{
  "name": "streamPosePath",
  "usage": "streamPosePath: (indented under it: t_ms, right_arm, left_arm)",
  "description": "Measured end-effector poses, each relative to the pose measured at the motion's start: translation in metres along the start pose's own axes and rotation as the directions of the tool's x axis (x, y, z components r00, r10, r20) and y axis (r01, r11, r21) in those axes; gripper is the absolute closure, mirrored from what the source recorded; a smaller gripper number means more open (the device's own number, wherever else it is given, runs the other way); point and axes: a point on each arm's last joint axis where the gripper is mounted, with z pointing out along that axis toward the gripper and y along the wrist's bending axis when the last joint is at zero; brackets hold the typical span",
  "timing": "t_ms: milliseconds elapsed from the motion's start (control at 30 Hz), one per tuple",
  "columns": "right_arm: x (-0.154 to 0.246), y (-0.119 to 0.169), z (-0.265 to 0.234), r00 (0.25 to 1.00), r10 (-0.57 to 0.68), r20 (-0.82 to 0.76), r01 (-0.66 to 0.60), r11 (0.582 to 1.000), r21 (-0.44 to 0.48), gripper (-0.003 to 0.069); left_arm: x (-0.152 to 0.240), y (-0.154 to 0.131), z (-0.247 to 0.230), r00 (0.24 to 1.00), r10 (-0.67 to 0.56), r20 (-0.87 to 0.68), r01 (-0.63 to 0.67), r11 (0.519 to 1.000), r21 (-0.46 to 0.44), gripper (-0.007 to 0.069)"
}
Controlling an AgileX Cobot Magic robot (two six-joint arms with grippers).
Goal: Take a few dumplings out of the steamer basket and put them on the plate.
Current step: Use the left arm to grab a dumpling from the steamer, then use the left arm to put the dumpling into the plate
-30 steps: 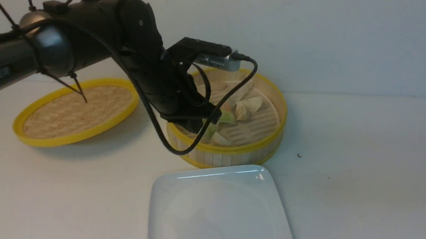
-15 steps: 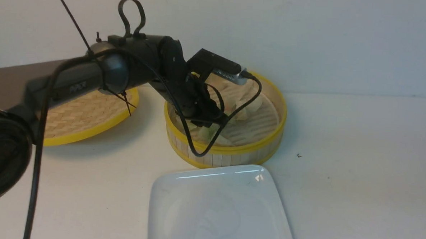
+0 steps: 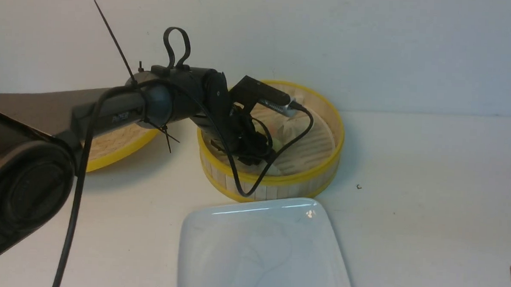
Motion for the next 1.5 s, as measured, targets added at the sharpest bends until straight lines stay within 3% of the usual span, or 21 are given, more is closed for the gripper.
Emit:
streamPosePath:
  t_ms: [200,367,600,733,800,933,1167,1367,1500]
  right_arm:
    - [0.0,0.0,0.0,1.0,0.001,0.001,-0.001,1.0,-0.001,0.0671]
    - [0.0,0.0,0.0,1.0,0.001,0.0,-0.001,1.0,-0.001,0.067]
    - [0.0,0.0,0.0,1.0,0.001,0.0,-0.001,1.0,-0.003,0.067]
    - [0.0,0.0,0.0,1.0,0.003,0.002,-0.003,1.0,-0.004,0.067]
    - [-0.001,0.001,0.0,1.0,0.005,0.008,-0.005,1.0,-0.007,0.067]
    - [-0.001,0.002,0.0,1.0,0.011,0.016,-0.011,1.0,-0.017,0.067]
    - [-0.002,0.002,0.0,1.0,0.012,0.023,-0.012,1.0,-0.018,0.067]
    - [-0.004,0.003,-0.001,1.0,0.003,0.028,-0.003,1.0,-0.028,0.067]
    - [-0.013,0.006,-0.008,0.998,-0.041,0.044,0.043,0.999,-0.033,0.067]
  left_arm:
    - [0.0,0.0,0.002,1.0,-0.004,-0.003,0.004,1.0,0.003,0.038]
    - [-0.004,-0.003,-0.017,1.0,0.006,-0.028,-0.005,1.0,0.017,0.0388]
    - [-0.03,-0.016,-0.119,0.999,0.039,0.034,-0.041,0.998,0.044,0.039]
    - [-0.025,-0.029,-0.17,0.999,0.035,-0.001,-0.034,0.993,0.115,0.039]
    - [-0.008,-0.038,-0.183,0.996,0.024,-0.089,-0.006,0.981,0.193,0.039]
    - [0.041,-0.054,-0.164,0.968,0.017,-0.251,0.051,0.964,0.26,0.039]
    - [0.115,-0.082,-0.098,0.934,0.075,-0.35,-0.001,0.978,0.207,0.039]
    - [0.122,-0.092,-0.076,0.937,0.105,-0.333,-0.042,0.981,0.191,0.0387]
    - [0.122,-0.092,-0.076,0.939,0.106,-0.328,-0.045,0.981,0.191,0.0284]
